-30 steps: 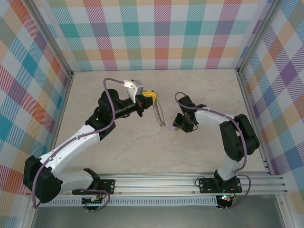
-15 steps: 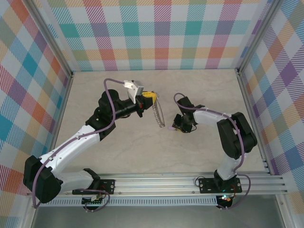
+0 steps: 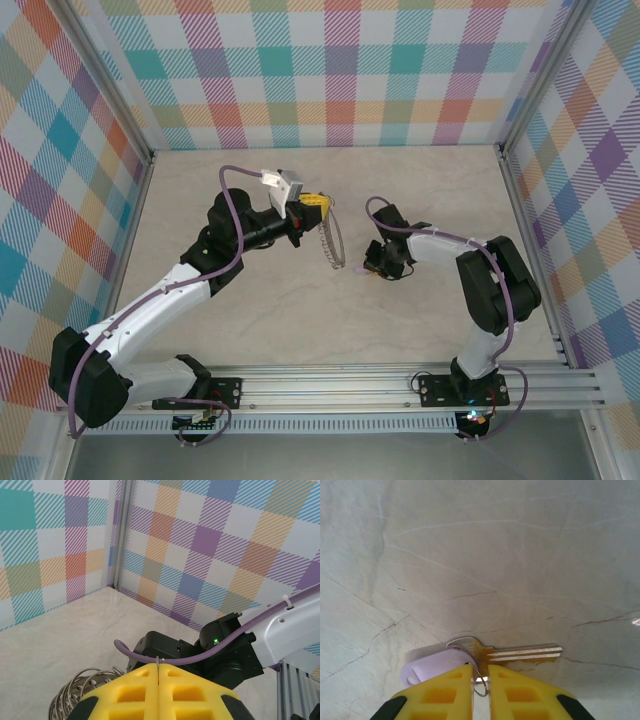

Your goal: Put the keys on the keyring

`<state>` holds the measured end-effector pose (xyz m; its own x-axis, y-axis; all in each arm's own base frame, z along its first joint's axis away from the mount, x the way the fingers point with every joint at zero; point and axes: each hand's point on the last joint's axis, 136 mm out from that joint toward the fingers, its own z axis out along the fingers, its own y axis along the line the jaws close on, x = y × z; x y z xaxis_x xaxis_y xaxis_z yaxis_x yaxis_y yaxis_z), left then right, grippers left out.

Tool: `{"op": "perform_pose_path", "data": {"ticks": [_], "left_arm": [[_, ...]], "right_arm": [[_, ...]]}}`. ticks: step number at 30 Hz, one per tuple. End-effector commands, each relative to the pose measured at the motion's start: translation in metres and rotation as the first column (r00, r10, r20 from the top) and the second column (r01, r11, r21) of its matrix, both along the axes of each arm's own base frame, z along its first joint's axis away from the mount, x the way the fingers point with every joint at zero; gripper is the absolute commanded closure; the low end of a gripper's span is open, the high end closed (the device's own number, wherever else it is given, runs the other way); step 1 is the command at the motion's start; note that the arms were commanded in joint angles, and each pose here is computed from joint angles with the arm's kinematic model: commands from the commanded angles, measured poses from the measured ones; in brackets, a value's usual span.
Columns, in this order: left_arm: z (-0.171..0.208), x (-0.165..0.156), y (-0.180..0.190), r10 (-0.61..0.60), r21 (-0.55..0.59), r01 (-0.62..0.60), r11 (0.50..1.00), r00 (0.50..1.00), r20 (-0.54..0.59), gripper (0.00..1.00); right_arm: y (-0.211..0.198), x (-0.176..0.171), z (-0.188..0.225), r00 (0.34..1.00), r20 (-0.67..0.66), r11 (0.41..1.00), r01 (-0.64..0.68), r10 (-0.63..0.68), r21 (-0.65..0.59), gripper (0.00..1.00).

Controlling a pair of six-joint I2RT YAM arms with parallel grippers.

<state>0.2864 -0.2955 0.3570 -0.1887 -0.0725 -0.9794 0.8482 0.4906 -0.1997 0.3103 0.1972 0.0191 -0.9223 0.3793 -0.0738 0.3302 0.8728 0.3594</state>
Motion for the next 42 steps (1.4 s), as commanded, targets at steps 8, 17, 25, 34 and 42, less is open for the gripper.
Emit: {"op": "perform_pose_path", "data": {"ticks": [8,17,25,34,42], "left_arm": [[0.024,-0.008,0.0,-0.007,-0.047,0.01,0.999,0.998,0.066,1.0],[0.026,-0.009,0.001,-0.008,-0.043,0.011,0.999,0.998,0.068,1.0],[0.028,-0.01,0.001,-0.016,-0.045,0.02,0.999,0.997,0.072,1.0],[0.027,-0.013,-0.002,-0.039,-0.021,0.041,0.999,0.996,0.079,1.0],[0.033,-0.017,-0.013,-0.115,0.024,0.113,0.993,0.989,0.095,1.0]], "right_arm": [[-0.006,-0.014,-0.002,1.0,-0.024,1.0,-0.003,0.003,-0.015,1.0],[-0.004,-0.014,0.036,0.986,0.122,0.993,-0.116,0.115,0.007,1.0],[-0.012,-0.017,0.086,0.92,0.345,0.98,-0.201,0.187,0.004,1.0],[-0.002,-0.013,0.206,0.685,0.707,0.917,-0.374,0.173,0.138,1.0],[-0.002,-0.028,0.293,0.444,0.881,0.845,-0.524,0.166,0.105,1.0]]}}
